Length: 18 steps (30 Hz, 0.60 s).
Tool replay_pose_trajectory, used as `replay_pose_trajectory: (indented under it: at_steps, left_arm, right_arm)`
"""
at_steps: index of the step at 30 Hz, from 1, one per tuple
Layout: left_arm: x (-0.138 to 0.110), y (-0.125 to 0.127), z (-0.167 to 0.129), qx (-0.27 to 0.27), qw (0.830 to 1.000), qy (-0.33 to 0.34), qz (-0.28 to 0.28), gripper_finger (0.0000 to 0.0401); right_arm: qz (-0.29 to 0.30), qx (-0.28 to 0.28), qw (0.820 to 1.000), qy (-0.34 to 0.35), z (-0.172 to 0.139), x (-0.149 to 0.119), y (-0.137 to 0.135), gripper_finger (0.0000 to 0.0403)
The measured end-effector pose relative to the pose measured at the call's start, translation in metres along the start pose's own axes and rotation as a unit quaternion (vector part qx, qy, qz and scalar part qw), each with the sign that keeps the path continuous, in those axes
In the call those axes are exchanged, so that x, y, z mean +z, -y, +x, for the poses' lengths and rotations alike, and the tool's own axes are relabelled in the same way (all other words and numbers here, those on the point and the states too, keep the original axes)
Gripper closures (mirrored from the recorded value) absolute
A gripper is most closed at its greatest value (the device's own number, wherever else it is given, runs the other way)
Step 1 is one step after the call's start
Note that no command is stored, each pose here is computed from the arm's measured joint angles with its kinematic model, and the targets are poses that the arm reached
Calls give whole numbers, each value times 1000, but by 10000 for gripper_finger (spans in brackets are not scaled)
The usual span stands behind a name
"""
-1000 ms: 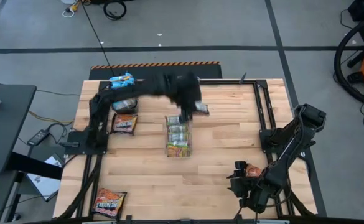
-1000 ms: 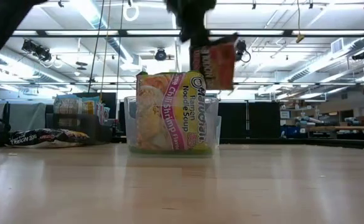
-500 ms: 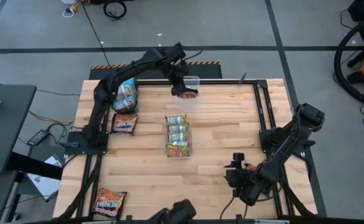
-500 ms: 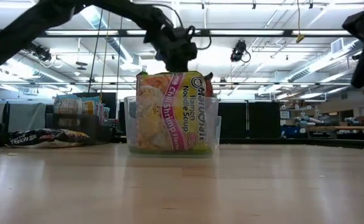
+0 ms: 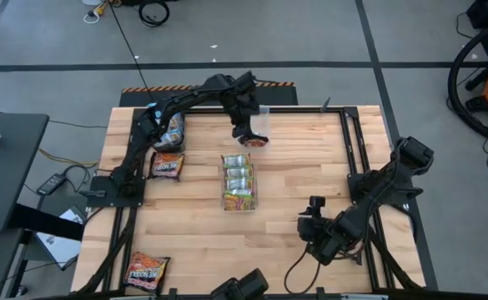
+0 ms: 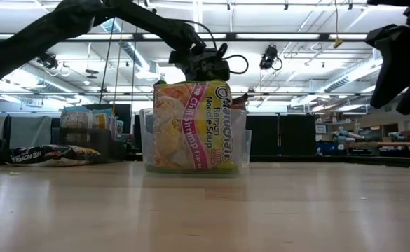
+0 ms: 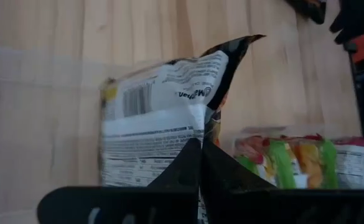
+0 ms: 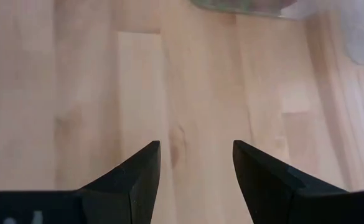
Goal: Sort Maruchan noodles
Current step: Put the black noodle pack into the top transparent bin
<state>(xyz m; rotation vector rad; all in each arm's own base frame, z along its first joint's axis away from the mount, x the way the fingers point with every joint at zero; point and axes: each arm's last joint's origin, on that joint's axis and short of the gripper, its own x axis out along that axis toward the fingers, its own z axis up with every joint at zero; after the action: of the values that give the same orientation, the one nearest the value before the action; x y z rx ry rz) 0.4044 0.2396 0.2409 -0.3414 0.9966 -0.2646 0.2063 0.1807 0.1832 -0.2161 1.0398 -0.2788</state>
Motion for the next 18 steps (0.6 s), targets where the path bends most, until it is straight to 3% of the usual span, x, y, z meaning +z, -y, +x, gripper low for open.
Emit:
replay_pose_trajectory:
  at_steps: [10, 18]
  left_arm:
    - [-2, -6, 5, 43, 999, -23, 4, 388]
    - [-1, -2, 8, 39, 999, -25, 6, 381]
  right_arm:
    - [-14, -12, 1000, -6, -4, 9, 23, 196]
    - [-26, -13, 1000, -6, -12, 14, 40, 196]
